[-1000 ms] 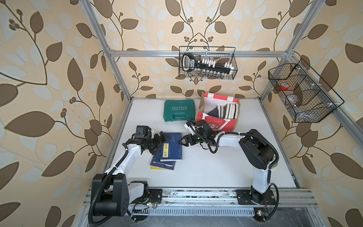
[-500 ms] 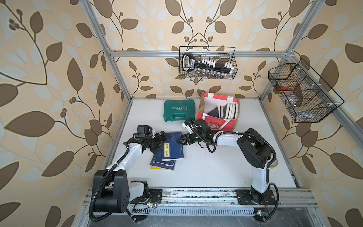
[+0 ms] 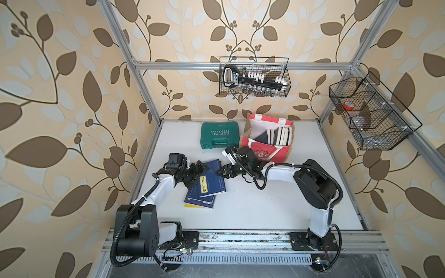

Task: Put the books into the canvas bag
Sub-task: Pick up the book from the book.

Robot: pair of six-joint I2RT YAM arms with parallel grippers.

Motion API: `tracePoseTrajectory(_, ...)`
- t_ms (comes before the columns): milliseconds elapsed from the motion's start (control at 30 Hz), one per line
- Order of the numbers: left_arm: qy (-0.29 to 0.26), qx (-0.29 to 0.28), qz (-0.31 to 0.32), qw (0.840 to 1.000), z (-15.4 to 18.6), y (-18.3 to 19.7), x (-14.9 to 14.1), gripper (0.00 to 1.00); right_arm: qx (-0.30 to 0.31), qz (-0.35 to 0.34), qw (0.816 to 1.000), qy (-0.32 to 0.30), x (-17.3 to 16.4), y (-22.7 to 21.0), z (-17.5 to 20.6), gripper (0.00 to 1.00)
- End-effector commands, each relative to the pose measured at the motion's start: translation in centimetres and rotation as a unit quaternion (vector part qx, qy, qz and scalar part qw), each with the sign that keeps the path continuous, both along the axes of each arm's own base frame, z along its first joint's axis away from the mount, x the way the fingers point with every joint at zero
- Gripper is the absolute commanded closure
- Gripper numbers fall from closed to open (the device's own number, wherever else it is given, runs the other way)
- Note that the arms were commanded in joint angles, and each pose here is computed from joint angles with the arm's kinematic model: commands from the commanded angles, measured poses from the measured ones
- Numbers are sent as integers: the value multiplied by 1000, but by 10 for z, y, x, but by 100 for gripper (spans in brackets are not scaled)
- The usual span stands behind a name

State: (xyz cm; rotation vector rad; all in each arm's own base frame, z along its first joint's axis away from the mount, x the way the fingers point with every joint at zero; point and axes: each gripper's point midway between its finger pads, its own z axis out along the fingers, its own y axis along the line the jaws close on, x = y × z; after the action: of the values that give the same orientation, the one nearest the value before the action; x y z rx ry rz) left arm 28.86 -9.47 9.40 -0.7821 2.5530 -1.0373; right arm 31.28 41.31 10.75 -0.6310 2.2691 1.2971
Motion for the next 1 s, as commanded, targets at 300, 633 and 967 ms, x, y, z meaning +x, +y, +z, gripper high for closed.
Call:
tracePoseTrajectory(300, -30, -36, -25, 999, 16, -15, 7, 1, 35, 52, 998, -2, -34, 13, 16, 46)
tracePoseTrajectory(633, -33, -40, -27, 998, 18, -16, 7, 3, 34, 59, 997, 19, -36, 16, 1, 55)
tracePoseTrajectory(967, -49, -32, -30, 998, 34, -15, 5, 1, 20, 12, 999, 28, -21, 12, 4, 92)
